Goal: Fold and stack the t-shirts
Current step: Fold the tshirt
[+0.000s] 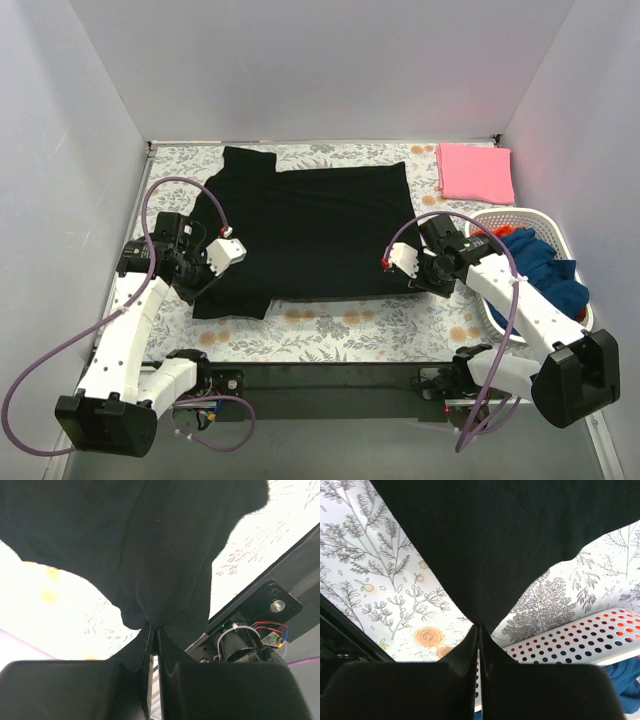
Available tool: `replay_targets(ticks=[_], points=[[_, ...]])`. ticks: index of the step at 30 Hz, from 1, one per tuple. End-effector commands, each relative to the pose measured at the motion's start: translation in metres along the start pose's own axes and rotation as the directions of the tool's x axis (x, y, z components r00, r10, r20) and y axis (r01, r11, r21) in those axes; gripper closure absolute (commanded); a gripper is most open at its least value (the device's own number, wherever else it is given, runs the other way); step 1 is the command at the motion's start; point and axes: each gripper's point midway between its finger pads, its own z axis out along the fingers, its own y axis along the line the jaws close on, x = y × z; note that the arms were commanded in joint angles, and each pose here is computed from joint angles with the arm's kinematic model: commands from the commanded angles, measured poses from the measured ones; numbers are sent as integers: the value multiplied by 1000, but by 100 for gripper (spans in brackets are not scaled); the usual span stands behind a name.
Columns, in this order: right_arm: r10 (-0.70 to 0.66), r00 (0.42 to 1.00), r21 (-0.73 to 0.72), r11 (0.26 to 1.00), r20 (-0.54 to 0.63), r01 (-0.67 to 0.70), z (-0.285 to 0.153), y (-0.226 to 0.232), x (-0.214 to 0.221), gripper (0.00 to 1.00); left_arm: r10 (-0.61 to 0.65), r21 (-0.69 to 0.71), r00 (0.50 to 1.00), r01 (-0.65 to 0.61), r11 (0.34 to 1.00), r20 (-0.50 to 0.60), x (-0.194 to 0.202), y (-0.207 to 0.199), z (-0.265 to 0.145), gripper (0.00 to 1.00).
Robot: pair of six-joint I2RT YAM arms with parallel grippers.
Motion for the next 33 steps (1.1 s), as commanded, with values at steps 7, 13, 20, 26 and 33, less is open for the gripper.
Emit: replay_targets(ticks=[7, 13, 20, 26, 33], points=[[-17, 1000, -45, 999, -2, 17, -11, -11, -9, 99, -1, 3, 1000, 1, 1000, -10, -31, 31, -9, 100], [-10, 1000, -43, 999, 10, 11, -13, -50, -22, 99, 43, -31, 999, -44, 999, -28, -56, 75, 7, 100], [-26, 999, -75, 997, -19, 24, 2, -81, -23, 99, 77, -26, 997, -77, 997, -27, -82, 112, 31, 100], [-21, 999, -95, 995, -27, 18, 14, -103, -25, 99, 128, 10, 991, -127, 992, -32, -104, 140, 52, 100], [-20, 999, -117, 993, -33, 16, 29, -122, -29, 99, 168, 42, 985, -167, 985, -31, -122, 165, 81, 100]])
